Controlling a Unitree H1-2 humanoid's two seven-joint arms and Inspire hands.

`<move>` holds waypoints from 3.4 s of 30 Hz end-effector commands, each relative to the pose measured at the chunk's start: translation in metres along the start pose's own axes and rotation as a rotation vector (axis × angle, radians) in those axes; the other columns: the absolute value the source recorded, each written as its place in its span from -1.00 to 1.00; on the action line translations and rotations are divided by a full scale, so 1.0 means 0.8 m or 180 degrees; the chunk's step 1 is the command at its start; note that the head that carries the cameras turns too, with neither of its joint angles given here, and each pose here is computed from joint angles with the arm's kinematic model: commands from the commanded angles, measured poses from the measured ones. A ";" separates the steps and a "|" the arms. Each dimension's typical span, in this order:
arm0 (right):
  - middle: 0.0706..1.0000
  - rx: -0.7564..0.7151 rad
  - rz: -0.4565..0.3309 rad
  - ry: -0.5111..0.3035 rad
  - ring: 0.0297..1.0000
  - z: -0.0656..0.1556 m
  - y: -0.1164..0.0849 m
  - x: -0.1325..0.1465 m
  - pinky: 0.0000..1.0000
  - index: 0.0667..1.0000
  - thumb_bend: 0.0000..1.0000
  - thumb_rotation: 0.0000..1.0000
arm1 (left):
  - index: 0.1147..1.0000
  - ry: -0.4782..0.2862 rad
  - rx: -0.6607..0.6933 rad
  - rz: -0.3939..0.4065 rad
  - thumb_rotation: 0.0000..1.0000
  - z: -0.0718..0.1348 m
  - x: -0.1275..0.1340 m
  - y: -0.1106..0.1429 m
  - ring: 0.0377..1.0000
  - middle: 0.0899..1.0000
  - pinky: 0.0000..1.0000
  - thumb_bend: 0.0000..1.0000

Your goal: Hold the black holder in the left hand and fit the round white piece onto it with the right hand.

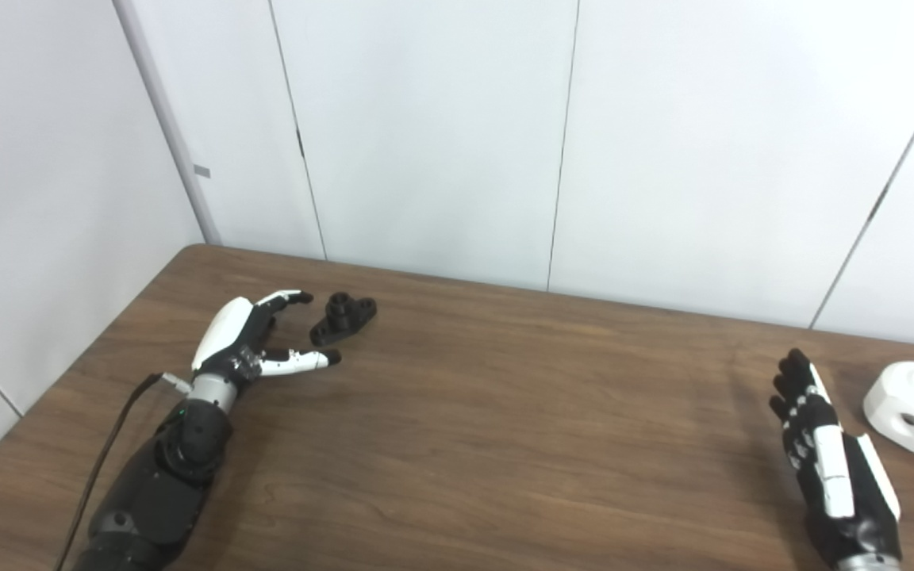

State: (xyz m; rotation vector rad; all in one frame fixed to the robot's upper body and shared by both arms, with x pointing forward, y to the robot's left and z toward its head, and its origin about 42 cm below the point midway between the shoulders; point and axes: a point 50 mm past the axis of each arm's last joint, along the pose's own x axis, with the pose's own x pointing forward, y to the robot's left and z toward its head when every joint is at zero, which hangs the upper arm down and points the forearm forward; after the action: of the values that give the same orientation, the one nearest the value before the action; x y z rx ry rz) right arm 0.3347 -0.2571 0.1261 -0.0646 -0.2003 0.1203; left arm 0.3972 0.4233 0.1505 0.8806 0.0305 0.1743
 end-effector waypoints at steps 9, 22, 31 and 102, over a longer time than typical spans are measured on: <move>1.00 0.0046 -0.0031 -0.0177 1.00 0.020 0.000 0.001 1.00 1.00 -0.13 1.00 | 0.51 -0.0076 0.0118 -0.0065 -0.36 0.004 0.025 0.017 0.75 0.69 0.63 0.89; 1.00 0.0023 -0.0080 -0.0280 1.00 0.039 0.003 -0.001 1.00 1.00 -0.05 1.00 | 0.45 -0.0205 0.0723 -0.0272 -0.22 -0.001 0.034 0.025 0.75 0.66 0.79 0.97; 1.00 0.0047 -0.0099 -0.0286 1.00 0.043 0.003 0.000 1.00 1.00 0.04 1.00 | 0.45 -0.0204 0.0964 -0.0381 -0.25 -0.007 0.036 0.025 0.79 0.66 1.00 0.94; 1.00 0.0030 -0.0186 -0.0682 1.00 0.095 -0.003 -0.008 0.99 1.00 0.35 0.94 | -0.16 -0.0974 0.0824 -0.0359 -0.90 0.049 0.051 -0.021 0.67 0.38 0.89 0.04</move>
State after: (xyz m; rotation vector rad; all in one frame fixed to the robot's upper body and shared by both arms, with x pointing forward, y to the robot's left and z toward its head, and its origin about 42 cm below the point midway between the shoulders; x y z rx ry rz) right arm 0.3065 -0.2559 0.1784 -0.0241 -0.3173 0.0735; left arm 0.4394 0.3953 0.1518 1.1359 -0.1327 -0.0430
